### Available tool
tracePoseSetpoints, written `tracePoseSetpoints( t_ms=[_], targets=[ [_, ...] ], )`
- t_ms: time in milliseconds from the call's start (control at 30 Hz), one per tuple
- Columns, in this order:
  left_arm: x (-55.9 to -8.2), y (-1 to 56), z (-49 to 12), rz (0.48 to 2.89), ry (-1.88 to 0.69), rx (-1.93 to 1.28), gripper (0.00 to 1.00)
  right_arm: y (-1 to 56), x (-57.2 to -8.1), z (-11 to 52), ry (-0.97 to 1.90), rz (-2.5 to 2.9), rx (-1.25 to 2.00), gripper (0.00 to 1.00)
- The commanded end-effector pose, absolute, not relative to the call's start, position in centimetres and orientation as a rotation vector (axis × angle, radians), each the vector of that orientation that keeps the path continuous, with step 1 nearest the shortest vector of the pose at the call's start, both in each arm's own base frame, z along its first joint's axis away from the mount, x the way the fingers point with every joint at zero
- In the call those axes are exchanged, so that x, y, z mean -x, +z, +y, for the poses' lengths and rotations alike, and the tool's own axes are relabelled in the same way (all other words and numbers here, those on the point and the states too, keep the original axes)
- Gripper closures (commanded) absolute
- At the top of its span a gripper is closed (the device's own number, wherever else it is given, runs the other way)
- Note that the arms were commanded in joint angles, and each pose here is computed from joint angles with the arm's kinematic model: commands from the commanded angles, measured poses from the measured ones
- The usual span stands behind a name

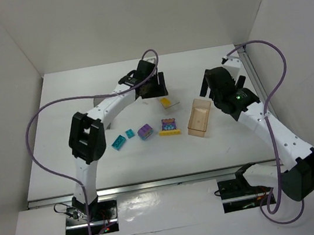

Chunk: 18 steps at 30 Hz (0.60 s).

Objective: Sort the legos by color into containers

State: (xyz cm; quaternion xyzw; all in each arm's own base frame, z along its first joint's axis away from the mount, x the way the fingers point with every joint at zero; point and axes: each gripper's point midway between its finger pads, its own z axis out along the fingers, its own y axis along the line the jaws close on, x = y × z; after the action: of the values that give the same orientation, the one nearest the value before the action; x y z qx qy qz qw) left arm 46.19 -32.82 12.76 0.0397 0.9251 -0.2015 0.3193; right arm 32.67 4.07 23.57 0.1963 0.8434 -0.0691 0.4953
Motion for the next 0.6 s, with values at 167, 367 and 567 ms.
tracePoseSetpoints(
  t_ms=[167, 367, 567],
  targets=[
    [-38.5, 16.7, -19.7, 2.383, -0.05, -0.034, 0.3, 23.6, -31.8, 4.3, -0.108, 2.039, -0.456, 0.0],
    [-31.8, 12.3, -14.3, 2.489, 0.017, 0.054, 0.15, 22.7, -32.0, 4.6, -0.088, 2.061, -0.449, 0.0],
    [-30.7, 9.3, -12.9, 2.546, -0.039, 0.108, 0.09, 22.3, -32.5, 5.3, -0.058, 2.076, -0.434, 0.0]
  ],
)
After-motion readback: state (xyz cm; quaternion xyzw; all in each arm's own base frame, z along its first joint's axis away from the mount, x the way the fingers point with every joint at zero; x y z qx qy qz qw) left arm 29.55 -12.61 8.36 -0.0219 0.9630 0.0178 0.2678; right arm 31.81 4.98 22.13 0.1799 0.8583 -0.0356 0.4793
